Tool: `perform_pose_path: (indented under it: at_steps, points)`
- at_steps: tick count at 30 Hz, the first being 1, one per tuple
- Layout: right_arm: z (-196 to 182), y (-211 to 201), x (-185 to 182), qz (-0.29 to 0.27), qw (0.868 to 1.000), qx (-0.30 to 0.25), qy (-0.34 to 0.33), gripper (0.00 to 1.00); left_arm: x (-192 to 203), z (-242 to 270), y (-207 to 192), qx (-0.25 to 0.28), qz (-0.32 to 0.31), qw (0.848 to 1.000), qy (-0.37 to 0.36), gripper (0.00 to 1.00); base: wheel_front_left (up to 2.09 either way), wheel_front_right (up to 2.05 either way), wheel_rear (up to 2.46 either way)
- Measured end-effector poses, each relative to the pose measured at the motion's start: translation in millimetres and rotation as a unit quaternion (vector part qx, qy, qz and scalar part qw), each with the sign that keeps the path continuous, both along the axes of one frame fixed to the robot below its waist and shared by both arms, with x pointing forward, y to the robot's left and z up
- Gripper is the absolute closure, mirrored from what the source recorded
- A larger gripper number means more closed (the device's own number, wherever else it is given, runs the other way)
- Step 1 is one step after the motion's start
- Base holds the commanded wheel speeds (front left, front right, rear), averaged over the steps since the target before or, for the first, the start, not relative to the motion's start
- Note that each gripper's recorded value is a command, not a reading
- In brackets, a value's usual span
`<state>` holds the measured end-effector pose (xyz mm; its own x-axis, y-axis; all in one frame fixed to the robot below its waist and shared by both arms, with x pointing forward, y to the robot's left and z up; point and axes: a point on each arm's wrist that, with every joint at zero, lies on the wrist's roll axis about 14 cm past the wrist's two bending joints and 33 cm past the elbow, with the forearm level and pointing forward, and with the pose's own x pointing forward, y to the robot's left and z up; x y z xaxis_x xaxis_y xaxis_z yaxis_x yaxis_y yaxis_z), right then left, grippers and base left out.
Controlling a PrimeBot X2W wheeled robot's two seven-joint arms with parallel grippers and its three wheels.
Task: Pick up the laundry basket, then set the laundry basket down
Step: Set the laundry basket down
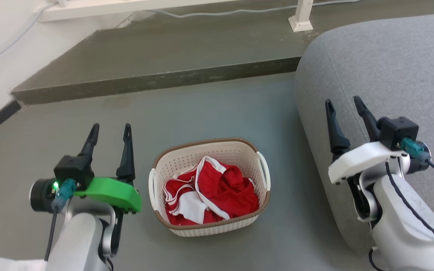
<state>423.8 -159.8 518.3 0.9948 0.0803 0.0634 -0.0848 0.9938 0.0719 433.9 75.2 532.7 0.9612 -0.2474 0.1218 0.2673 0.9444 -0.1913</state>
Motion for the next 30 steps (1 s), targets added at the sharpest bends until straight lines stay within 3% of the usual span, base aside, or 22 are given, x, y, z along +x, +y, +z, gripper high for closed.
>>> perform_pose_path:
  at_steps: [17,30]
  points:
    - [-26.1,-0.2,-53.9,-0.007,1.000,-0.005,0.028,0.00,-57.4,-20.3,11.0,-0.003,0.014,1.000,0.026,0.00,0.00,0.00,0.00]
    - [-38.8,-0.7,-73.6,-0.008,0.999,-0.010,0.044,0.00,-77.7,-33.1,19.8,-0.005,0.028,0.999,0.045,0.00,0.00,0.00,0.00]
